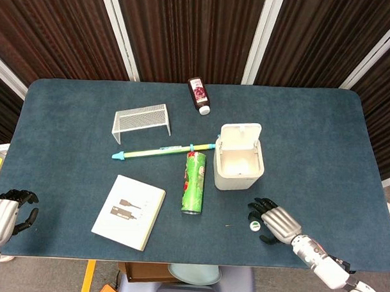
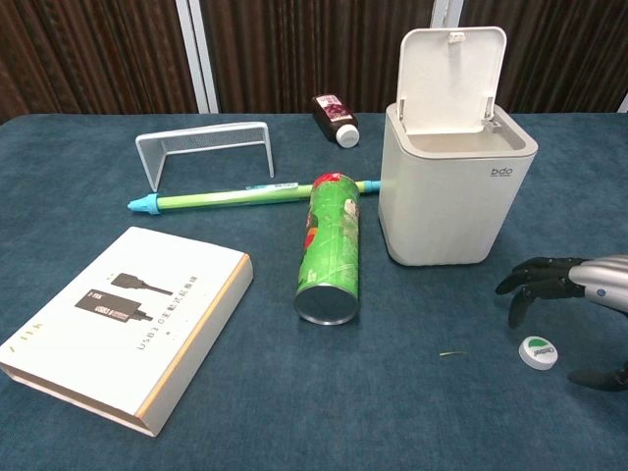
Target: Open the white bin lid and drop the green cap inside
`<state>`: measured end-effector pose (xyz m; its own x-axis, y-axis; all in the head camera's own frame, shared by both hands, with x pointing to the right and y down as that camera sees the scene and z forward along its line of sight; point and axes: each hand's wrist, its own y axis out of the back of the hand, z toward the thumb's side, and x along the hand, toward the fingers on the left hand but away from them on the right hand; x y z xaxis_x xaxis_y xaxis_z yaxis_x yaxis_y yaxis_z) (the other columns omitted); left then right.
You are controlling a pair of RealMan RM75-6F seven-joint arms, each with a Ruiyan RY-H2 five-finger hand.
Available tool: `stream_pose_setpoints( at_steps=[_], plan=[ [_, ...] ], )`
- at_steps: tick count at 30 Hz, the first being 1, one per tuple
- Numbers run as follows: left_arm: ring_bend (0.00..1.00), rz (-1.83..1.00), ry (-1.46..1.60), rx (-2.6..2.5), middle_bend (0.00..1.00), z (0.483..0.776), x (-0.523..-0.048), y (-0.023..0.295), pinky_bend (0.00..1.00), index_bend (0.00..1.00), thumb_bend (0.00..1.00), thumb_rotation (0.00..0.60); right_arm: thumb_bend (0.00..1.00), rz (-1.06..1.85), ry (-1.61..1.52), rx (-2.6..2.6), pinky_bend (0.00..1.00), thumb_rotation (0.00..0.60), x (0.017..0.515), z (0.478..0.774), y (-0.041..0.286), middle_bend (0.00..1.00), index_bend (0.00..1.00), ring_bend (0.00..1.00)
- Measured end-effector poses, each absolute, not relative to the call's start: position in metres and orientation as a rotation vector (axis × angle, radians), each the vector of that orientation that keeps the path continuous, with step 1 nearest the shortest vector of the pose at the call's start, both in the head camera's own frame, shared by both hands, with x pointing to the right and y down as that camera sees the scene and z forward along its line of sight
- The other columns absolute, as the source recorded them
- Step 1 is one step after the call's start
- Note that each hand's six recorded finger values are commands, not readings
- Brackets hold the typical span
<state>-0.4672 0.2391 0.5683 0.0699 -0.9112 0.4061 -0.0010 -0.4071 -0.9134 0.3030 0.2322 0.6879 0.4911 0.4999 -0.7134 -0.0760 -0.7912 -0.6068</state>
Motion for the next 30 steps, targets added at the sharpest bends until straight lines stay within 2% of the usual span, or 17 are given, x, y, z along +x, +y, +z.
stream_pose_setpoints(
  at_steps=[30],
  plan=[
    [0.44,-1.444,0.949,-1.548,0.51,0.5657,-0.4675,0.2389,0.61,0.51,0.38,0.6,0.44,1.292,-0.357,-2.13,0.2,0.6,0.3059,0.6933,0.2283,0.22,0.49,0.06]
  ],
)
